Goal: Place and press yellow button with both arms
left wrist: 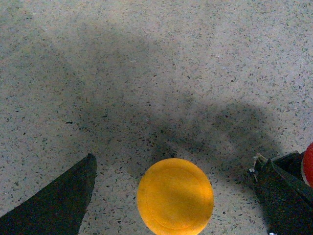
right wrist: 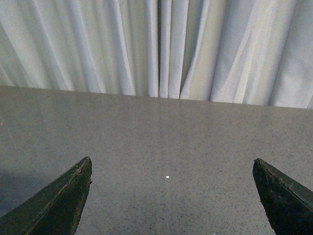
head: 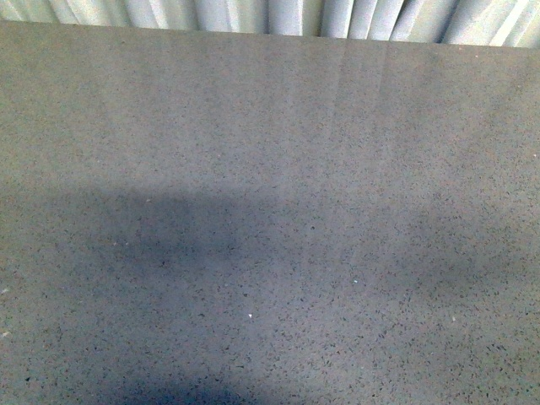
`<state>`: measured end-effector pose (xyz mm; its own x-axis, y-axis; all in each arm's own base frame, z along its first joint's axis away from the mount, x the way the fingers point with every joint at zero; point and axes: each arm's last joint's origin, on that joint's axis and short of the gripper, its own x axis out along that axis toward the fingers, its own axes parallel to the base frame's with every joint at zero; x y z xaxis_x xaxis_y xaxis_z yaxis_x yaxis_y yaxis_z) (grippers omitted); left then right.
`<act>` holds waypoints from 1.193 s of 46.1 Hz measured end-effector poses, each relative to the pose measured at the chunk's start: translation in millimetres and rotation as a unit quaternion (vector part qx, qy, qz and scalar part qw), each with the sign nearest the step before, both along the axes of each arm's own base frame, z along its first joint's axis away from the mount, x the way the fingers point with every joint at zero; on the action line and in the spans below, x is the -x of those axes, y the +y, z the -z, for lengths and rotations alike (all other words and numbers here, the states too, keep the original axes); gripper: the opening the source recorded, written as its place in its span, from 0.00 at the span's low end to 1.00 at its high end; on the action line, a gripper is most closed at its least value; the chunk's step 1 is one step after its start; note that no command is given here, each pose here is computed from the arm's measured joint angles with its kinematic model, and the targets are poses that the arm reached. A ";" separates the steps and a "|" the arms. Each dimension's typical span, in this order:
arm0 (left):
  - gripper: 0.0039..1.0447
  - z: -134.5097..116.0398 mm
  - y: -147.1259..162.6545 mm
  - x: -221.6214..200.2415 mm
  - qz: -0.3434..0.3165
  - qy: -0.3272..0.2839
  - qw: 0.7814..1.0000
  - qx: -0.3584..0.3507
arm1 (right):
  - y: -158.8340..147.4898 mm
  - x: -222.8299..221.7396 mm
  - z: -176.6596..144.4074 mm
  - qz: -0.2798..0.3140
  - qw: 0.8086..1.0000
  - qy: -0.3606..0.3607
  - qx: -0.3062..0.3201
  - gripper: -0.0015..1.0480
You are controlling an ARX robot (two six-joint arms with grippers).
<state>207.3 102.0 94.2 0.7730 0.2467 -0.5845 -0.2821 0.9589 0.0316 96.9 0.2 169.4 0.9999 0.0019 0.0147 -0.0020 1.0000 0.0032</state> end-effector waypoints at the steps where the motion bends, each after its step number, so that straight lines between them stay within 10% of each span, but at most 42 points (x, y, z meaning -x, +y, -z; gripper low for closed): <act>1: 0.91 0.2 0.2 -0.3 0.000 0.000 1.000 0.001 | 0.0 0.0 0.0 0.000 1.000 0.000 0.000 0.91; 34: 0.91 9.9 4.4 -4.7 -0.018 0.010 1.000 0.015 | 0.0 0.0 0.0 0.000 1.000 0.000 0.000 0.91; 49: 0.40 10.1 4.6 -4.6 -0.021 0.011 1.000 0.013 | 0.0 0.0 0.0 0.000 1.000 0.000 0.000 0.91; 55: 0.34 9.4 4.6 -4.4 -0.022 0.010 1.000 0.012 | 0.0 0.0 0.0 0.000 1.000 0.000 0.000 0.91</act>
<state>211.6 106.6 84.8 0.7501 0.2651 -0.6058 -0.3228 0.9464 0.0144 96.9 0.2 169.4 0.9999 0.0023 0.0147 -0.0023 1.0000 0.0032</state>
